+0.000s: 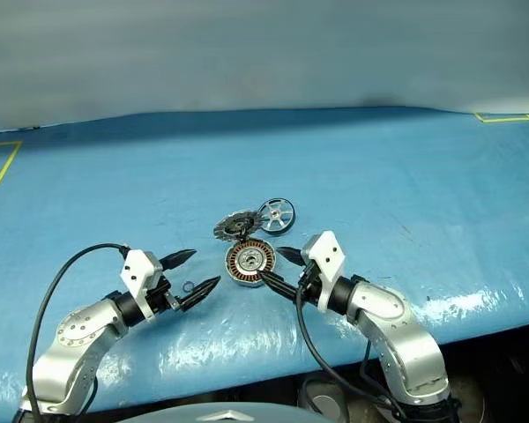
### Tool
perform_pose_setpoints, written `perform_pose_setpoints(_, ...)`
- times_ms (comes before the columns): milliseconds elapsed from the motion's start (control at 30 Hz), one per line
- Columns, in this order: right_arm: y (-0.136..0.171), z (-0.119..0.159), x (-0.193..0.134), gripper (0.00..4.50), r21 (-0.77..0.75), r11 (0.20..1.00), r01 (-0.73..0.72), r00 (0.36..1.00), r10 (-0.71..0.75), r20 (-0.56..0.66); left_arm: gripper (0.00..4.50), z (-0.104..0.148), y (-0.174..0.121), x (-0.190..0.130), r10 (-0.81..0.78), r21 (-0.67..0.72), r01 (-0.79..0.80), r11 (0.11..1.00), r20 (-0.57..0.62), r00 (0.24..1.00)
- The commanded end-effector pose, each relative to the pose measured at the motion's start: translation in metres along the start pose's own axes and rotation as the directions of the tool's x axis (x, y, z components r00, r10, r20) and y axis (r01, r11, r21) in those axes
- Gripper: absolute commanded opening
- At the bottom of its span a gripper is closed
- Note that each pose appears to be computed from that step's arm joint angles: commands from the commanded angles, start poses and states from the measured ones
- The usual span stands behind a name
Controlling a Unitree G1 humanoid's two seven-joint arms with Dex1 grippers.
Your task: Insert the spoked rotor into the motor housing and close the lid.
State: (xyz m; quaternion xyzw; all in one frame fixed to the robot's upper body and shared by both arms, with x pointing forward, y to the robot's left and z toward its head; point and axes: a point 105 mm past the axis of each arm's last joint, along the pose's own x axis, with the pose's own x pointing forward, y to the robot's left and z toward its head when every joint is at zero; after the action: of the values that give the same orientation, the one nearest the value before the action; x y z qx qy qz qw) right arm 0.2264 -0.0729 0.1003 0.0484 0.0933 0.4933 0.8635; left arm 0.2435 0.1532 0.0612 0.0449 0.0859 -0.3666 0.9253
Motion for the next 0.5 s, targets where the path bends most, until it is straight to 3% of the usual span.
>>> perform_pose_setpoints(33, 0.024, -0.002, -0.001, 3.04, -0.026, 0.987, -0.156, 0.986, 0.154, -0.055, 4.5, 0.004, 0.004, -0.002, -0.019, -0.016, 0.019, 1.0, 0.001, 1.0)
perform_pose_setpoints(233, 0.023, -0.011, 0.003, 3.04, -0.167, 0.958, -0.233, 0.959, 0.198, -0.203, 4.5, 0.001, 0.011, -0.006, -0.062, 0.018, 0.064, 0.998, -0.07, 0.996)
perform_pose_setpoints(500, 0.015, -0.019, 0.007, 3.04, -0.194, 0.958, -0.212, 0.957, 0.163, -0.238, 4.5, 0.013, 0.034, -0.031, 0.019, 0.109, -0.006, 0.994, -0.112, 0.994)
